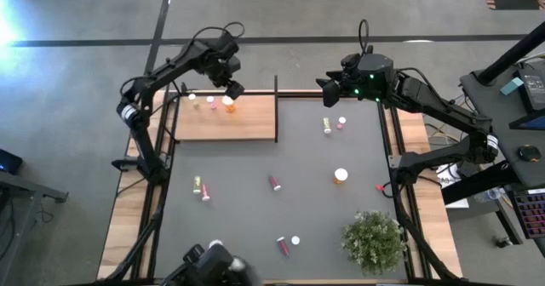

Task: Pick and place medicine bottles onto shelf by color
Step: Put the right blue pill bottle on the shelf

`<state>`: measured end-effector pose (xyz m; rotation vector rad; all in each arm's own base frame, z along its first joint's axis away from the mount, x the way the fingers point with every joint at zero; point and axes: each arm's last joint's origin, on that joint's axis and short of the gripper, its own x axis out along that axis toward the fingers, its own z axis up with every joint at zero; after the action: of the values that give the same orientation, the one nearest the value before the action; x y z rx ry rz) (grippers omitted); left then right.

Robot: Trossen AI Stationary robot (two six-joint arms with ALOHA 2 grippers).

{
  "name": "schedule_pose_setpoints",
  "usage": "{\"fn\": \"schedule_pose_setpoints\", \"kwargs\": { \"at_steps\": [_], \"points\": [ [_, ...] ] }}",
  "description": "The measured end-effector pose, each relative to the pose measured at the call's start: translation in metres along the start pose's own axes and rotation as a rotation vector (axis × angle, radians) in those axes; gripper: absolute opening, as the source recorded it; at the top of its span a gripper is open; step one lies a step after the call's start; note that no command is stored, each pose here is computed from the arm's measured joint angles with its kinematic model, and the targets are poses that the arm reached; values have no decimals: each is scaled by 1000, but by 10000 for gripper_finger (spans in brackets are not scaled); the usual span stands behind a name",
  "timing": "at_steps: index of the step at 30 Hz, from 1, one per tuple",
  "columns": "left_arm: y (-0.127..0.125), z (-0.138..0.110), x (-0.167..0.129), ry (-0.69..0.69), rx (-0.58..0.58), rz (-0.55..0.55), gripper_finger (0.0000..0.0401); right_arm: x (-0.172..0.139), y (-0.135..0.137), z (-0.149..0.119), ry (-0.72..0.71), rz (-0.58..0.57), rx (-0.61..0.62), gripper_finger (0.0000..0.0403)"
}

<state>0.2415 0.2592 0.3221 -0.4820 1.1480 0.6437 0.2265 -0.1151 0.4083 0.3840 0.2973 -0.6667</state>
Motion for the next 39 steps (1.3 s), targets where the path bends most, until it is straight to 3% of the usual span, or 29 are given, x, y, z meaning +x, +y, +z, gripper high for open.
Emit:
{"fn": "schedule_pose_setpoints", "kwargs": {
  "at_steps": [6, 15, 20, 26, 29, 33, 39],
  "points": [
    [-19, -3, -37, -165, -19, -22, 238, 0, 0, 0, 0, 0, 0, 226],
    [-75, -18, -79, -354, 139, -111, 238, 0, 0, 0, 0, 0, 0, 226],
    [-114, -32, -80, -348, 253, -181, 238, 0, 0, 0, 0, 0, 0, 226],
    [-158, -50, -82, -314, 255, -268, 238, 0, 0, 0, 0, 0, 0, 226],
    [-175, -57, -85, -340, 210, -234, 238, 0, 0, 0, -5, 2, 1, 226],
    [-190, -66, -89, -364, 24, -173, 238, 0, 2, 6, -58, 21, 10, 226],
    [-225, -91, -97, -340, -57, -257, 237, 0, 3, 4, -38, 57, 7, 226]
  ]
}}
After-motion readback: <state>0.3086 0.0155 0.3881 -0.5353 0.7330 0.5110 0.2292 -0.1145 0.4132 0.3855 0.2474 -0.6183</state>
